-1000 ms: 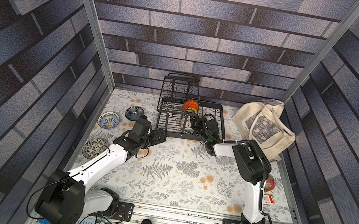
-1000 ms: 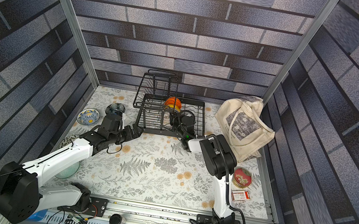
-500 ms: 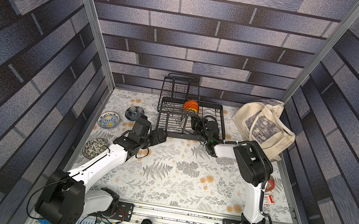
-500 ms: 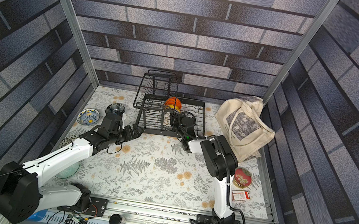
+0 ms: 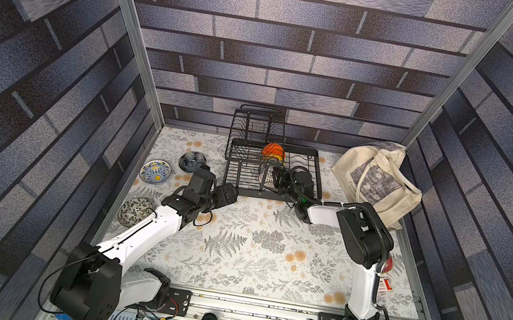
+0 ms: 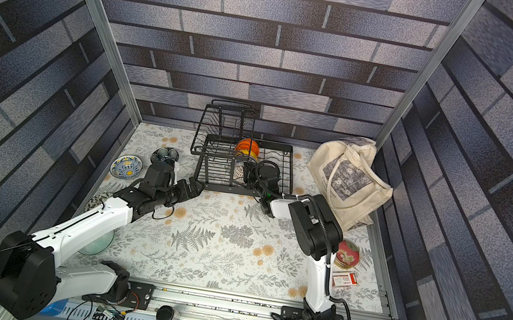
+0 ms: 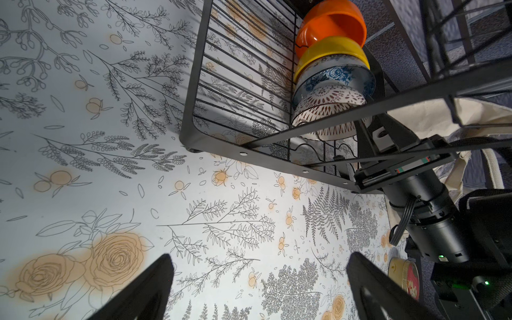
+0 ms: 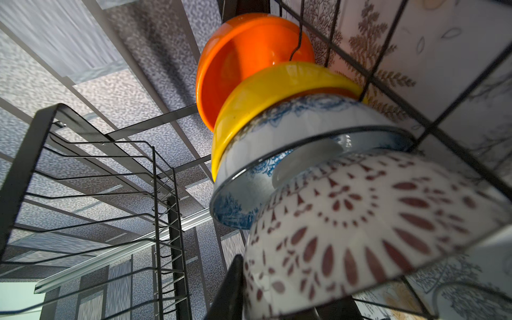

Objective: Load bowls into a dish rack
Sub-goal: Place the bowl in the dish rack.

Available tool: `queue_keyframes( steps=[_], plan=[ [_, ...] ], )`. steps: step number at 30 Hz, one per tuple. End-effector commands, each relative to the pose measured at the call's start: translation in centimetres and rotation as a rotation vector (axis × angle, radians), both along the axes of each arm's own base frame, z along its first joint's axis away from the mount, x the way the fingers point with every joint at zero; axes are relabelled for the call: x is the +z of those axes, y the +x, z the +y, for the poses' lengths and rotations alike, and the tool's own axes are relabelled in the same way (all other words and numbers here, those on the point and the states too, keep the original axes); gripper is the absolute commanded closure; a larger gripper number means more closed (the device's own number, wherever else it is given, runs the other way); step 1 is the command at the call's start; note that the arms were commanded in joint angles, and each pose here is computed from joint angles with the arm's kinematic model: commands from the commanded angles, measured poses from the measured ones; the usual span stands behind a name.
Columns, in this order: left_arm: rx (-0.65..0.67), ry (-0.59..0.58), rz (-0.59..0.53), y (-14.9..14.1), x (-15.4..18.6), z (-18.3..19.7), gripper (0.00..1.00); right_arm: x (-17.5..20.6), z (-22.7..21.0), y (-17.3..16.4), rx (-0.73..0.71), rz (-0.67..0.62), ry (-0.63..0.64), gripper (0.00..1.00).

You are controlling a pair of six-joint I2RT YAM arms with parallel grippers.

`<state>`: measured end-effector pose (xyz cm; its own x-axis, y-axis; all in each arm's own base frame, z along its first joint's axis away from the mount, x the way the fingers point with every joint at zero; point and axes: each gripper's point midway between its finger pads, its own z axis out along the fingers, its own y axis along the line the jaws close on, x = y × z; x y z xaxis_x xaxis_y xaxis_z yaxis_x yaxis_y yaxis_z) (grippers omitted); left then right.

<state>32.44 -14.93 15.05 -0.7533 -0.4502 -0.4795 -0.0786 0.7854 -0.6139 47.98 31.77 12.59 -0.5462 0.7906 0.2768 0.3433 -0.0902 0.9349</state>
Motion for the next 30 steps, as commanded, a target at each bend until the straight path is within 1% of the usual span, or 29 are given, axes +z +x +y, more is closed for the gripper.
queue_keyframes(
  steps=[1, 2, 4, 12, 14, 17, 20, 23, 24, 29, 30],
  plan=[
    [0.001, 0.012, -0.02, -0.2, 1.0, 0.5, 0.0, 0.2, 0.3, -0.8, 0.022, 0.021, -0.017, 0.75],
    [0.004, 0.017, -0.024, -0.1, 1.1, 0.6, 0.0, 0.2, 0.2, -0.8, 0.02, 0.023, -0.019, 0.74],
    [0.007, 0.026, -0.026, -0.2, 1.2, 0.9, 0.0, 2.1, 0.3, -0.9, 0.024, -0.006, -0.004, 0.71],
    [0.049, 0.046, -0.019, -0.4, 1.3, 2.3, 0.0, 3.3, 0.1, -1.3, 0.03, -0.022, -0.011, 0.6],
    [0.063, 0.052, -0.006, -0.4, 1.1, 2.7, 0.0, 3.6, 0.0, -1.4, 0.029, -0.022, -0.013, 0.56],
    [0.084, 0.051, 0.012, -0.6, 0.9, 3.2, 0.0, 4.1, -0.2, -1.6, 0.03, -0.026, -0.012, 0.53],
    [0.12, 0.048, 0.037, -0.7, 0.6, 3.8, 0.0, 4.3, -0.4, -1.9, 0.029, -0.023, -0.013, 0.47],
    [0.159, 0.058, 0.066, -0.9, 0.2, 4.5, 0.0, 5.2, -0.6, -2.2, 0.028, -0.032, -0.011, 0.37],
    [0.165, 0.062, 0.072, -1.0, 0.2, 4.7, 0.0, 3.9, -1.0, -2.9, 0.028, -0.007, -0.029, 0.33],
    [0.185, 0.09, 0.088, -1.3, 0.2, 5.4, 0.0, 4.4, -1.9, -3.9, 0.027, -0.013, -0.042, 0.2],
    [0.187, 0.1, 0.092, -1.3, 0.2, 5.6, 0.0, 4.5, -2.1, -4.2, 0.026, -0.015, -0.044, 0.15]
  ],
)
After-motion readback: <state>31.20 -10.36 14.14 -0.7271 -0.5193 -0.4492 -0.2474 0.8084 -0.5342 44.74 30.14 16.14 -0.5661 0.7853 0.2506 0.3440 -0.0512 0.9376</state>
